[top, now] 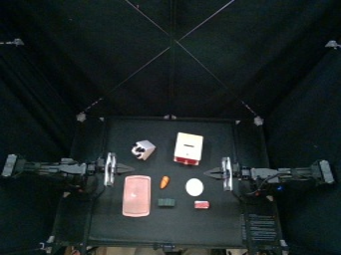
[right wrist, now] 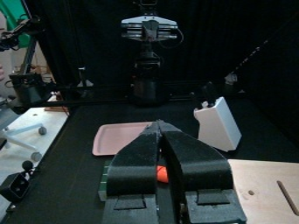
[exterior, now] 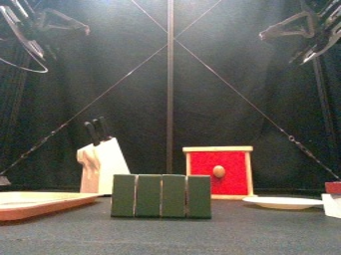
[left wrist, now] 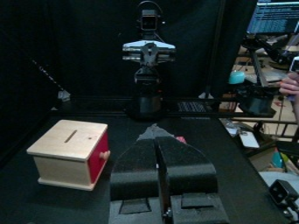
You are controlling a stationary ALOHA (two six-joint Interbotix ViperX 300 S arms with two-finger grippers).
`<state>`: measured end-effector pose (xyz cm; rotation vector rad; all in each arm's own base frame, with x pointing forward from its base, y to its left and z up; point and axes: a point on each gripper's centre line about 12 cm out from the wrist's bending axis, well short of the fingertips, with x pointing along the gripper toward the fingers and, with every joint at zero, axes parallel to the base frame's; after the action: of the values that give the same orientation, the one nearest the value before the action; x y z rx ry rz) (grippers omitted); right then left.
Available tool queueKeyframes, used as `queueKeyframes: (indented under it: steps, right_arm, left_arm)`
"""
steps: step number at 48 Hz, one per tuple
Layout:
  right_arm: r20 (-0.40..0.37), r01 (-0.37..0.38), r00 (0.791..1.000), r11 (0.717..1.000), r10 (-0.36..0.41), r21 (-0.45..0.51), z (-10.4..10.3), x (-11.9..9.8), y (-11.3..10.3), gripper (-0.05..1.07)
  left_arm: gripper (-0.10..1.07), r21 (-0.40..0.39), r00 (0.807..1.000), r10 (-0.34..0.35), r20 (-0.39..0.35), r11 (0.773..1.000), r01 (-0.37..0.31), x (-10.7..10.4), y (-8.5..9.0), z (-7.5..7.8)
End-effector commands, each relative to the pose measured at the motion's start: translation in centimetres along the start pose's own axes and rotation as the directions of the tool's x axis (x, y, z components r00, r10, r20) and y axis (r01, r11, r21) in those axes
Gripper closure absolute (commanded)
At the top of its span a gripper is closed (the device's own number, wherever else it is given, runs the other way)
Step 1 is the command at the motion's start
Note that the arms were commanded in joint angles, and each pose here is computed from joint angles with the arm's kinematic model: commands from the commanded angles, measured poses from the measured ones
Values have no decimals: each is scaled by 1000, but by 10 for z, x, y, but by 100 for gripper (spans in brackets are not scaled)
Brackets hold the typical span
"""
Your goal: Grab drawer handle
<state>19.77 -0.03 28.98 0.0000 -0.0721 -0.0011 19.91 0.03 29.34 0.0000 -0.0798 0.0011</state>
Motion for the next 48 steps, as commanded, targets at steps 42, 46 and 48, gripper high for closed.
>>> queueKeyframes:
  steps: [42,46,48]
  right_arm:
    - [-76,416,907,909,-415,7,-26,3,-91,101]
    - [-95,452,889,892,-449,14,-31,1,-100,101]
    - [-107,462,882,887,-458,14,-34,1,-102,101]
  left_arm:
    - [67,-357,989,99,-112,925,-133,110,1,-4]
    - [56,-386,984,121,-131,908,-163,124,2,-13]
    - [51,-396,981,130,-147,901,-178,131,2,-18]
